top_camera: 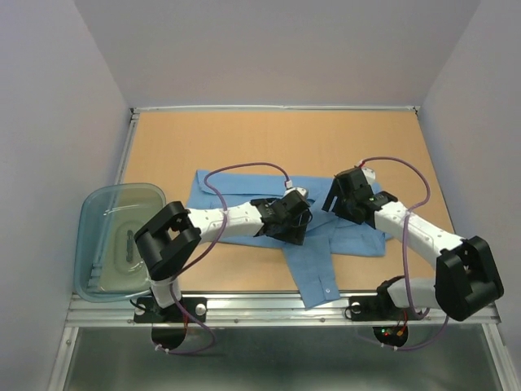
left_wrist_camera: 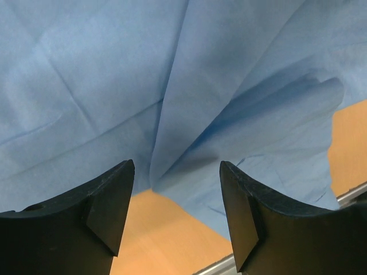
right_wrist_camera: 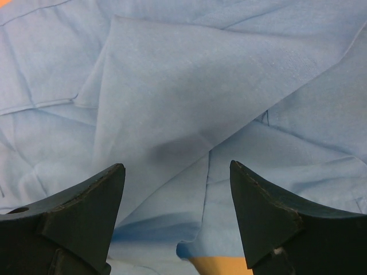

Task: Fold and stack the long sleeve shirts
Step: Fold the shirt

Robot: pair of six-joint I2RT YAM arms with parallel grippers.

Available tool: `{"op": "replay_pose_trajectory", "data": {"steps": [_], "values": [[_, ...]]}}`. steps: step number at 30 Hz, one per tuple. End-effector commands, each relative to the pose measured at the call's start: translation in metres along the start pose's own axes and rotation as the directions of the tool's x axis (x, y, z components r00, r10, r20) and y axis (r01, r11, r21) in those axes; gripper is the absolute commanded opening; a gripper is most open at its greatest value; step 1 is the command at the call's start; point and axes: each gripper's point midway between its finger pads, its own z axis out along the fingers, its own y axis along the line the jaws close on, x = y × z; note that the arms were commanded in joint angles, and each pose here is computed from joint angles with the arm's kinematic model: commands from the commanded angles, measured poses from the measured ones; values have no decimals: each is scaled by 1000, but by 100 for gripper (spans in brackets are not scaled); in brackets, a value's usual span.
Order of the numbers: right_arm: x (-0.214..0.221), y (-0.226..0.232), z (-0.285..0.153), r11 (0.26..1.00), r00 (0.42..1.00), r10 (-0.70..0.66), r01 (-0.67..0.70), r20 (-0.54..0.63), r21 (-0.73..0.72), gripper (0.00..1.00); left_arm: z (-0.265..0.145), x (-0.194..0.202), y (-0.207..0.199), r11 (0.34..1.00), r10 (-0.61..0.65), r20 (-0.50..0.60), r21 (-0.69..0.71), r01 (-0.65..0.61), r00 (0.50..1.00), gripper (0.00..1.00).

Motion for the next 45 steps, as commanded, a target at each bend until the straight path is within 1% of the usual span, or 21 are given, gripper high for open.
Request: {"op": "replay_pose_trajectory", "data": {"steps": [1,4,7,12,14,16,17,20,22,24,25,26,28,29,31,33,35,37,39,41,45], "values": [[-10,-8,20,997,996,70,-72,61,31,78,7,-20,-5,998,55,31,-12,-54,998,71],[-9,-15,36,993,994,106,-107,32,41,77,18,-26,8,998,44,23,-44,-43,999,70],[-19,-23,48,988,989,143,-144,34,47,77,22,-42,19,998,17,49,-53,-15,999,69],[-38,-28,79,977,979,205,-206,21,50,77,32,-85,36,997,7,102,-73,0,995,68],[-50,-22,90,976,977,211,-212,29,44,77,33,-109,36,997,9,141,-72,1,990,68],[-64,-20,98,974,974,220,-222,47,46,77,36,-136,40,997,23,176,-76,-10,984,68],[-81,-13,99,973,972,224,-227,75,31,77,36,-144,41,997,28,190,-79,-13,981,68],[-103,-15,107,974,971,219,-223,99,34,77,28,-167,39,996,53,219,-87,-35,974,70],[-129,-8,92,980,968,195,-198,157,2,78,17,-165,35,996,62,213,-82,-46,975,73],[-137,-3,77,985,970,170,-168,174,-29,81,-3,-152,29,997,48,220,-66,-34,974,80],[-142,-1,62,986,967,169,-162,191,-48,82,-20,-152,25,998,39,250,-59,-25,967,82],[-141,-1,56,986,967,164,-156,196,-54,83,-19,-131,31,998,32,216,-68,-17,976,85],[-125,-6,49,988,975,148,-140,167,-58,84,-32,-110,20,1000,11,203,-28,-6,979,89],[-125,-6,39,988,973,147,-135,177,-77,86,-27,-88,24,999,15,156,-31,-10,988,90],[-108,-8,26,985,978,144,-128,153,-113,86,-27,-57,13,999,32,84,24,-34,996,90],[-99,-7,16,981,979,144,-123,144,-147,86,-25,-41,11,999,39,51,35,-40,998,90],[-82,-12,10,979,982,143,-123,120,-164,86,-22,-19,8,998,48,3,49,-49,999,88],[-81,-11,-5,973,979,148,-119,140,-198,86,-17,-10,11,998,47,-17,32,-46,999,84],[-74,-13,-13,970,978,149,-116,144,-214,86,-13,-3,10,998,58,-35,28,-57,998,81],[-69,-16,-15,969,978,154,-122,139,-213,86,-8,6,6,997,69,-58,24,-68,996,74],[-66,-18,-17,968,978,158,-126,139,-215,86,-1,15,8,997,73,-76,-21,-75,994,69]]}}
